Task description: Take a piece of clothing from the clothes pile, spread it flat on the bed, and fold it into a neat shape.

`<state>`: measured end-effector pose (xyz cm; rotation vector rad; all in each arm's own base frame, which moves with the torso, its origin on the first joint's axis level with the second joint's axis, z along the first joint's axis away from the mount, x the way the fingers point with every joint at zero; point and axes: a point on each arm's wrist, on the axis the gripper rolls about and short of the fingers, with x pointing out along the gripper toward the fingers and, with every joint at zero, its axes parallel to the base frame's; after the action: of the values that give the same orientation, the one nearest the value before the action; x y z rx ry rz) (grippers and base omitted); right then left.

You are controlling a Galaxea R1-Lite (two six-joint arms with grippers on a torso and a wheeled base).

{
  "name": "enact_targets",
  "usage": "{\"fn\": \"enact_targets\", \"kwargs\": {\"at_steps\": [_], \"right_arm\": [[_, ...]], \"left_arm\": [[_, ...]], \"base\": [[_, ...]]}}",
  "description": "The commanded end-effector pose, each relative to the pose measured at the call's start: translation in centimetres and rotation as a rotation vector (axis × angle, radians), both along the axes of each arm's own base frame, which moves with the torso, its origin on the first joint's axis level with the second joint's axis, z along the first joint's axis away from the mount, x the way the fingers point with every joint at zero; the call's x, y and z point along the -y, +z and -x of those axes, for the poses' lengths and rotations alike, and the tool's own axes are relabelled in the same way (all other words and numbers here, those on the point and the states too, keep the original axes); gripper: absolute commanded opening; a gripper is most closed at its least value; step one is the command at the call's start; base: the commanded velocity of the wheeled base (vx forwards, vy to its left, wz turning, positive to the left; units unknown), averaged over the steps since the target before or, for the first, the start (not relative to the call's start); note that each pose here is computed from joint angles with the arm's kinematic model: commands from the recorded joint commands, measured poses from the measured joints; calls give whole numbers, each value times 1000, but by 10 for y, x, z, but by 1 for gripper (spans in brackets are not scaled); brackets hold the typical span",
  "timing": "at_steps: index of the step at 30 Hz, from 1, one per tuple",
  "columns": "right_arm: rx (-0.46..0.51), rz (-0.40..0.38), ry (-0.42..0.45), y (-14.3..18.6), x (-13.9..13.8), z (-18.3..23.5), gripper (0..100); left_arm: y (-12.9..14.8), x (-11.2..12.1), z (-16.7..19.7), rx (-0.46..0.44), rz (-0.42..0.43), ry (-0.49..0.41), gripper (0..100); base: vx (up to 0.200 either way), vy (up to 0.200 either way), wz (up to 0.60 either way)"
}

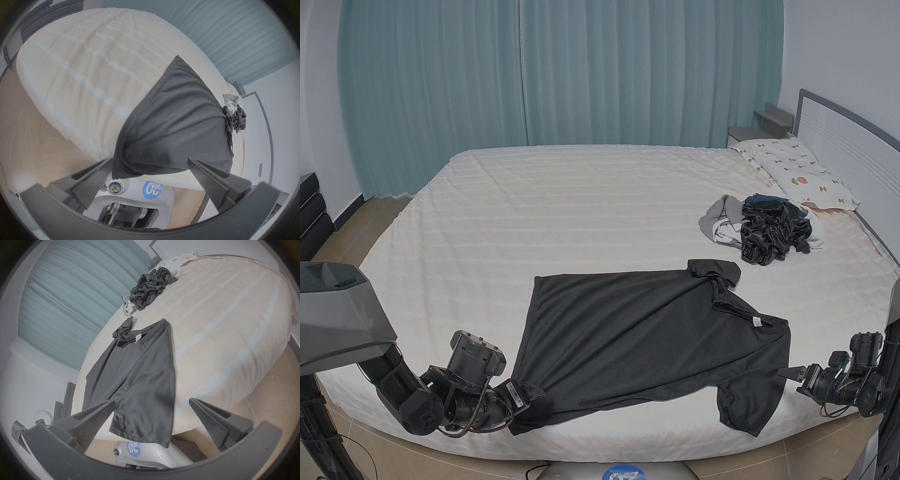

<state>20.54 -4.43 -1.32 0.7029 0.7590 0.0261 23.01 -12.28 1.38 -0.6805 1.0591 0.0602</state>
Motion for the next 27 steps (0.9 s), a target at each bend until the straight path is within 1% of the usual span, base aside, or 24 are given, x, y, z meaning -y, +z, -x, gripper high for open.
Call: {"fn": "enact_targets", "kwargs": {"at_steps": [1, 5, 13, 20, 24, 26, 27], "right_arm": [[-12, -3, 5, 1, -2, 4, 100], [-11, -1, 5, 1, -3, 4, 100], [-23, -3, 34, 1, -10, 3, 100], [-5, -1, 23, 2, -10, 1, 100], [31, -15, -1, 5, -11, -3, 100], [34, -18, -2, 6, -12, -3, 100], [62, -30, -27, 7, -17, -8, 100]], "left_arm": [[-1, -1, 1, -3, -5, -2, 100], [-1, 0, 1, -2, -4, -1, 100], [-1, -1, 2, -9, -13, -1, 100], [-1, -1, 0, 0, -7, 3, 100], [-5, -1, -5, -2, -17, 19, 100], [-6, -1, -6, -5, -18, 21, 100], [-13, -2, -11, -19, -29, 34, 100]], "base": [[0, 0, 0], [0, 0, 0], [-200, 0, 0], [-200, 0, 0], [0, 0, 0], [0, 0, 0], [0, 0, 0]]}}
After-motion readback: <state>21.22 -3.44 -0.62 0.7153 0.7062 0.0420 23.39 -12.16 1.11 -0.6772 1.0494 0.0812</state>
